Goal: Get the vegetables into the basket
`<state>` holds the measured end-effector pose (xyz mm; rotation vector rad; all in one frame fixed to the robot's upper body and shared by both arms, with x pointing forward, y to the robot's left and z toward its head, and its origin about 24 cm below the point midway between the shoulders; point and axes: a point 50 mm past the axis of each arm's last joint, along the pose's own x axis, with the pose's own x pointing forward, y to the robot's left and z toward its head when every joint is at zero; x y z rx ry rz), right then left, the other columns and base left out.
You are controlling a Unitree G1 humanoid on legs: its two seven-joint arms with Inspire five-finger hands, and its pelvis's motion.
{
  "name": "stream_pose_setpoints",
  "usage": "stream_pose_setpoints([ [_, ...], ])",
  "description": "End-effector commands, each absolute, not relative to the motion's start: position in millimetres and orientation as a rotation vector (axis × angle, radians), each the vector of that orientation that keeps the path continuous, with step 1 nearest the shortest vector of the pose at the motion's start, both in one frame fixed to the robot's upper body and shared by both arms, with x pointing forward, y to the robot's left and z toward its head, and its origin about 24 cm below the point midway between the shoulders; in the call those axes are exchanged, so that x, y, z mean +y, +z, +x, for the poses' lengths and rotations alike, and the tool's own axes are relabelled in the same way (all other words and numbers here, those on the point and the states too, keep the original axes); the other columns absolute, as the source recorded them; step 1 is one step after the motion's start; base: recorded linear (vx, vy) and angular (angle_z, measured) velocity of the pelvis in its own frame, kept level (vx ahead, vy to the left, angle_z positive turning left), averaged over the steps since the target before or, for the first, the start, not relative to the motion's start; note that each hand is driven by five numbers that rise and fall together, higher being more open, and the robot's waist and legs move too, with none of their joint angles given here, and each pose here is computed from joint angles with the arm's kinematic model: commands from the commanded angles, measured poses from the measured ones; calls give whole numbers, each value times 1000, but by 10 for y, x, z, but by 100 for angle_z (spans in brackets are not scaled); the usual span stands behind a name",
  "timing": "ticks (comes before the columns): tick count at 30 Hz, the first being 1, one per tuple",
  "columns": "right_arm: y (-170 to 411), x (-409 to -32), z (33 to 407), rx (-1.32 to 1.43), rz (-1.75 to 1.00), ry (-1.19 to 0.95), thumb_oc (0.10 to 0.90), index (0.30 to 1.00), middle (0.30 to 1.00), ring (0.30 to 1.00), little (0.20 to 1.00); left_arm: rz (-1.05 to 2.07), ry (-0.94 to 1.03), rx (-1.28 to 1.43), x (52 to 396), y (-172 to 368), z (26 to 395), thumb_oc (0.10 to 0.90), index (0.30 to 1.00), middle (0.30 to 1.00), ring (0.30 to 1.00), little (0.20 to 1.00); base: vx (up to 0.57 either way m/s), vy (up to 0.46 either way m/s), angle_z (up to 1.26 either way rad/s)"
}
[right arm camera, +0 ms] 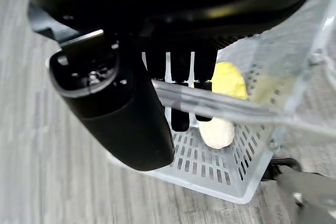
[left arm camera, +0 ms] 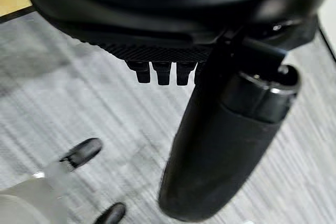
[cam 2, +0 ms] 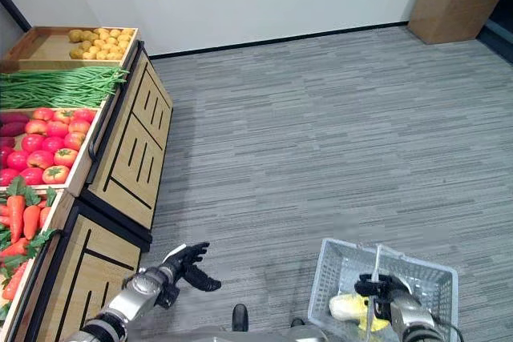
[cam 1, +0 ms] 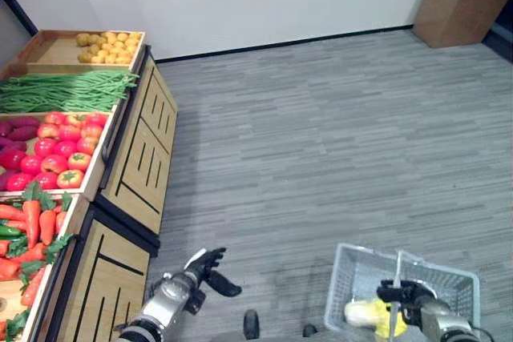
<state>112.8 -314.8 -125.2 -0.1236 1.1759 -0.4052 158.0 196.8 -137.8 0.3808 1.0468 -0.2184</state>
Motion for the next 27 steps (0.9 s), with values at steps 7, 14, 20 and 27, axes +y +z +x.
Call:
stream_pose_setpoints([
  [7, -1527, -2763, 791, 1256, 2, -393, 400, 300, 300, 300, 300, 472, 32, 1359, 2400, -1615, 927, 900, 1000, 1000, 1000, 1000, 17, -10, 0],
  [14, -1612, -2625, 582, 1329, 25, -385, 400, 300, 300, 300, 300, 372, 102, 1354, 2341, -1645, 848, 900, 1000, 1000, 1000, 1000, 13, -29, 5],
  [20, -1617, -2598, 597, 1323, 10, -369, 400, 300, 300, 300, 300, 343, 111, 1334, 2304, -1644, 891, 900, 1000, 1000, 1000, 1000, 6, -43, 6],
  [27, -1595, -2620, 688, 1290, -9, -360, 400, 300, 300, 300, 300, 287, 155, 1299, 2294, -1629, 962, 900, 1000, 1000, 1000, 1000, -1, -131, 12],
])
